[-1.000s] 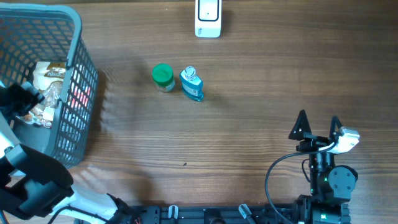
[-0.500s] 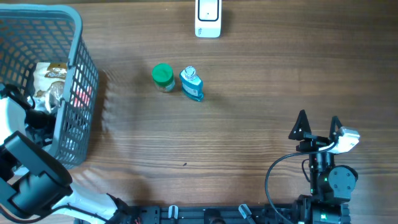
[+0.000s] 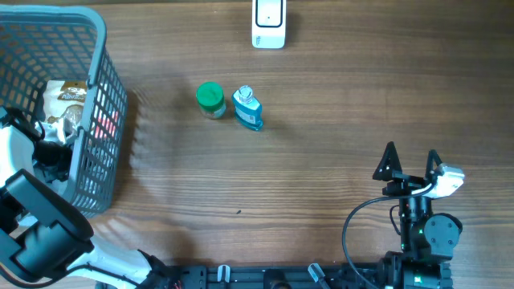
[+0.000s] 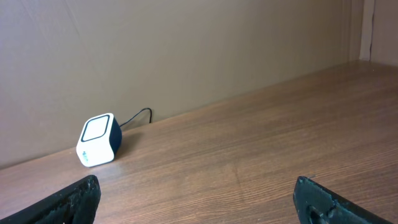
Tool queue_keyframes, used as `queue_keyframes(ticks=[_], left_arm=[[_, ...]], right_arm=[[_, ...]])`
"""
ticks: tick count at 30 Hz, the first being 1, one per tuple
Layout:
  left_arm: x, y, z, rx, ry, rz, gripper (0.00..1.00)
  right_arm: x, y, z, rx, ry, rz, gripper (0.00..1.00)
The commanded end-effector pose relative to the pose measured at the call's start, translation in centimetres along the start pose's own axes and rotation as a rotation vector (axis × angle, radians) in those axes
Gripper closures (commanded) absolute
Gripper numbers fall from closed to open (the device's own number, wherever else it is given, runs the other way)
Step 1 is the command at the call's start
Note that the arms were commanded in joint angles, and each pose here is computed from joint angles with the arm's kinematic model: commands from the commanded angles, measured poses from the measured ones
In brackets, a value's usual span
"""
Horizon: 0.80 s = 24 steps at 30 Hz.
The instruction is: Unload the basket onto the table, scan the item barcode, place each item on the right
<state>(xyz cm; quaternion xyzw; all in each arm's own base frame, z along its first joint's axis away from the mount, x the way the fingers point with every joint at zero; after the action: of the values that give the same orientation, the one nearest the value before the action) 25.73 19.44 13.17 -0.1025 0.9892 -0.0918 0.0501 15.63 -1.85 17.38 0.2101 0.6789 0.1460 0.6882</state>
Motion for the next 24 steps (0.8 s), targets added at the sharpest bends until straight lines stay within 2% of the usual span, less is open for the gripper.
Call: queue_keyframes(ticks=[1,6,7,9,11,13,18,21,24], left_arm=[[0.1,-0.2,0.3,0.023,-0.002,-0.004,0.73],[0.3,-0.4,0.3,0.037,0.012,-0.008,0.67],[0.5,-0.5,0.3,0.044,0.022,-0.011,0.60],[0.8,-0.6,0.4,0.054,0.035,-0.015,0.60],[1.2,-0.8,0.7,0.063,0.052,-0.020,0.63],[1.4,-0.8,1.0,0.067,0.059,-0.021,0.75],[1.6,-1.1,1.3,0.092,0.056,-0.025,0.83],[1.5,-1.0,1.3,0.091,0.048,-0.023,0.96],[1.3,-1.0,1.3,0.095,0.037,-0.023,0.96]], right_arm=[[0.0,0.2,0.0,-0.017,-0.002,-0.017,0.00],[0.0,0.2,0.0,-0.017,-0.002,-0.017,0.00],[0.0,0.2,0.0,-0.017,-0.002,-0.017,0.00],[0.0,0.2,0.0,-0.017,-0.002,-0.017,0.00],[0.0,0.2,0.0,-0.017,-0.002,-0.017,0.00],[0.0,0.2,0.0,-0.017,-0.002,-0.017,0.00],[0.0,0.2,0.0,-0.017,-0.002,-0.017,0.00],[0.0,0.2,0.0,-0.017,-0.002,-0.017,0.00],[0.0,0.2,0.0,-0.017,-0.002,-0.017,0.00]])
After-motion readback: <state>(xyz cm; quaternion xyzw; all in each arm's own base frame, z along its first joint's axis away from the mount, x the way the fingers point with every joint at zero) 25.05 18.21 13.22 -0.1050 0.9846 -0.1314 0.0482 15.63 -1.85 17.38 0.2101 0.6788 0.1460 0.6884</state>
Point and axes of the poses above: each gripper's point midway between its finger pads, its own z axis out along the fingers, its own y axis along the line the jaws close on, x = y × z, the point moved 9 cm from there along -z, back along the fingers, and after that the axes turned 13 degrees about z, right-handed, at the moved point
